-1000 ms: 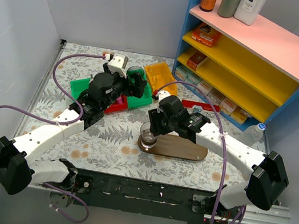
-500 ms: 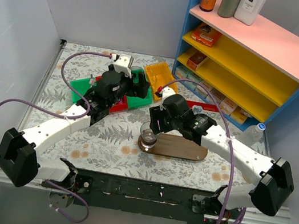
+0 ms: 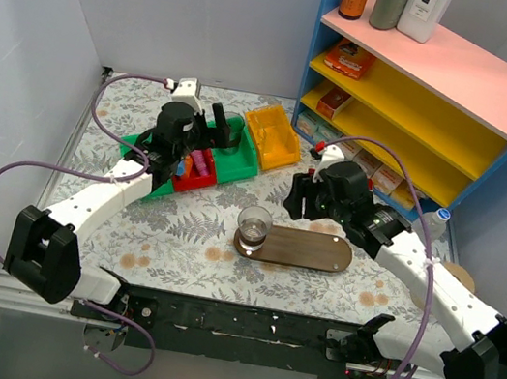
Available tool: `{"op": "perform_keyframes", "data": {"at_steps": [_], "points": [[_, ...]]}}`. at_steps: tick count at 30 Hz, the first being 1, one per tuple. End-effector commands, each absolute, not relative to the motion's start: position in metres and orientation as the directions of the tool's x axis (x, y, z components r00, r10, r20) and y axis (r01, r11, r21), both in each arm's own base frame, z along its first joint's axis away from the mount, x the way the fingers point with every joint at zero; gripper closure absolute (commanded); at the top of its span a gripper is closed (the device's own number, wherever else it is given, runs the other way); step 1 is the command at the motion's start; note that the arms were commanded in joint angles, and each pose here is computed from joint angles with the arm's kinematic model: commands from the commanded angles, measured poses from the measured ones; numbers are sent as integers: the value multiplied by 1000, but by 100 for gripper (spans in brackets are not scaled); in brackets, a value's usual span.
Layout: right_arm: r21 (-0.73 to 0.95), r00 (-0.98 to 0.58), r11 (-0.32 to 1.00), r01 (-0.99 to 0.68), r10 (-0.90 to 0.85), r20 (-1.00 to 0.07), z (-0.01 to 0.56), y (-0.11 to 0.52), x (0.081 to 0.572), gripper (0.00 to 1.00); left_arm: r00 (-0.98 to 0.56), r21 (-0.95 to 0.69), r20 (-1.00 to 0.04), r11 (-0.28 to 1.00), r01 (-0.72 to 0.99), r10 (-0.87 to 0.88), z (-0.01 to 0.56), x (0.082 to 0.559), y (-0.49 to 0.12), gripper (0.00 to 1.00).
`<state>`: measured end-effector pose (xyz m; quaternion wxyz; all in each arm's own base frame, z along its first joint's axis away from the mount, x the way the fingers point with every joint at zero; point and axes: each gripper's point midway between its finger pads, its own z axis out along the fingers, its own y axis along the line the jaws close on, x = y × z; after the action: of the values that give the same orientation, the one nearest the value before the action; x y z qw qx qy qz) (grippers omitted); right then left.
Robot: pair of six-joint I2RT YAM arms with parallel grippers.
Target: Prepare toiletry sets of a toothbrush and toothpaste on the tray
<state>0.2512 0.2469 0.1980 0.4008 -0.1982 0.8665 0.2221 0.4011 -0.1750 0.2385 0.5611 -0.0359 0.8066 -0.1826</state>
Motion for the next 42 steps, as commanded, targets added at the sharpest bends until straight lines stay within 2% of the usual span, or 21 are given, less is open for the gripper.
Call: {"op": "perform_keyframes", "data": {"at_steps": [1,8,14,16,17,18,26,27,28,30,31,34,42], "points": [[251,-563,830,-499,-91,-821,218,228,256,33,-319,-372,-893,920,126,-317,266,407,-158,2],[180,-486,860,-477,-88,-870,242,211,275,34,-319,-345,-900,933,106,-297,260,410,-150,2],[65,-415,852,-519,-184,-891,273,237,326,37,-324,-356,-897,926,125,-301,258,409,-154,2],[35,-428,844,-536,-236,-872,258,249,343,37,-322,-362,-897,922,139,-304,260,408,-156,2],[4,-390,833,-553,-254,-885,271,255,353,38,-323,-366,-896,919,146,-305,260,407,-158,2],[-11,-423,831,-556,-294,-857,253,261,363,39,-322,-367,-896,918,149,-306,261,407,-158,2],[-43,-435,763,-645,-413,-800,244,295,422,43,-314,-368,-898,916,156,-308,266,405,-158,2],[-49,-456,758,-650,-441,-773,224,299,431,43,-314,-369,-898,916,156,-308,267,405,-157,2],[-65,-430,755,-653,-440,-788,238,302,441,43,-311,-370,-899,915,160,-309,268,405,-158,2],[-36,-465,727,-686,-476,-747,212,311,446,44,-314,-371,-898,914,164,-308,268,404,-159,2],[-41,-446,725,-687,-466,-764,222,316,454,44,-315,-371,-898,914,165,-308,268,404,-159,2],[-24,-473,717,-697,-484,-736,198,319,464,44,-311,-370,-899,915,164,-308,269,404,-159,2],[1,-466,703,-712,-471,-749,177,334,486,44,-317,-377,-896,910,174,-311,269,403,-161,2]]}}
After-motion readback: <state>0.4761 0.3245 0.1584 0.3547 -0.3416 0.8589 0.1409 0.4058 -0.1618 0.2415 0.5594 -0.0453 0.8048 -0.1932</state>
